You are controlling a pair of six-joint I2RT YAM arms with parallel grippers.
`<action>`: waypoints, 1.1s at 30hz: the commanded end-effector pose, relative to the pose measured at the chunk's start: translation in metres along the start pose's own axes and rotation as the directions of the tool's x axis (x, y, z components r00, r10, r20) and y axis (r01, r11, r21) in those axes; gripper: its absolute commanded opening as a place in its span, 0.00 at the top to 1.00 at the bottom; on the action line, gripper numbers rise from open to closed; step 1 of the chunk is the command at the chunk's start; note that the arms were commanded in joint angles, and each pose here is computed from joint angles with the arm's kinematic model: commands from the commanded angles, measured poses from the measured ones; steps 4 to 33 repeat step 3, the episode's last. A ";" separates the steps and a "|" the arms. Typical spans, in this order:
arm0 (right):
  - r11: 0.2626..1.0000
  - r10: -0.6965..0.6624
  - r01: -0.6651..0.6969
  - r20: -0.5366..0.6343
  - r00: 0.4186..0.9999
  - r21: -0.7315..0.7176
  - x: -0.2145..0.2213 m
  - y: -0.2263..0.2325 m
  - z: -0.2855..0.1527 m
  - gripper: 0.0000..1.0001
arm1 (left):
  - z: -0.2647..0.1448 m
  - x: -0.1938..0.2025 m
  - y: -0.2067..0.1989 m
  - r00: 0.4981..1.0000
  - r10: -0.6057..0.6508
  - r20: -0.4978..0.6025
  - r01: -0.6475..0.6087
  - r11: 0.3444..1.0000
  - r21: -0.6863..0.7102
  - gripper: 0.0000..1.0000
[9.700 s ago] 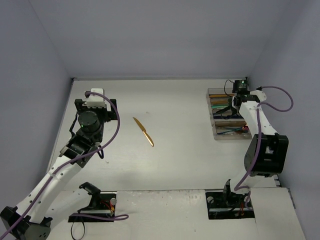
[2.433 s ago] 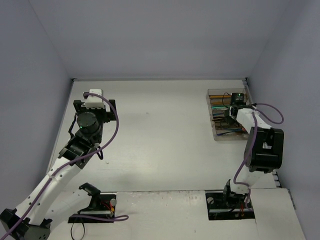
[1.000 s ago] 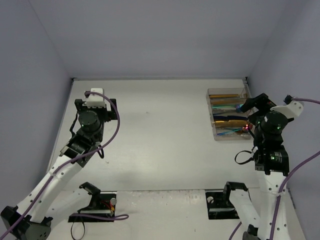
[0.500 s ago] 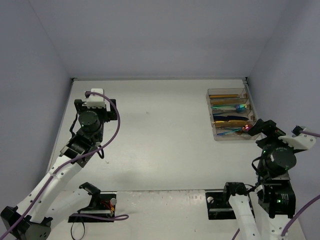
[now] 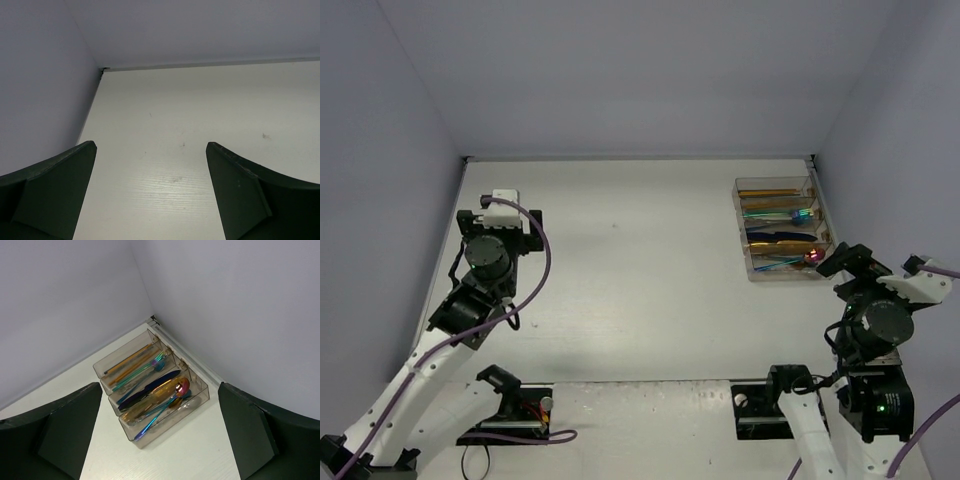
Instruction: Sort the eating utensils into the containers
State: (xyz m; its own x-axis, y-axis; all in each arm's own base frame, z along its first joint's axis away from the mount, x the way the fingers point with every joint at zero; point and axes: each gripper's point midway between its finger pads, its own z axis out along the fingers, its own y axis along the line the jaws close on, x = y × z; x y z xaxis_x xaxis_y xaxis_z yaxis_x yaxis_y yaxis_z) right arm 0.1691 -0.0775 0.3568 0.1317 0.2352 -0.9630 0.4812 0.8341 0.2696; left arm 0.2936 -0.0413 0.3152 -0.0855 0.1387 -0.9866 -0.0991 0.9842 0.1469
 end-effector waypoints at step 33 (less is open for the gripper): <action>0.999 -0.044 0.043 -0.056 0.997 -0.019 0.014 0.017 0.024 0.00 | 0.005 -0.013 0.002 0.999 -0.010 0.040 0.011 1.000 -0.020 0.10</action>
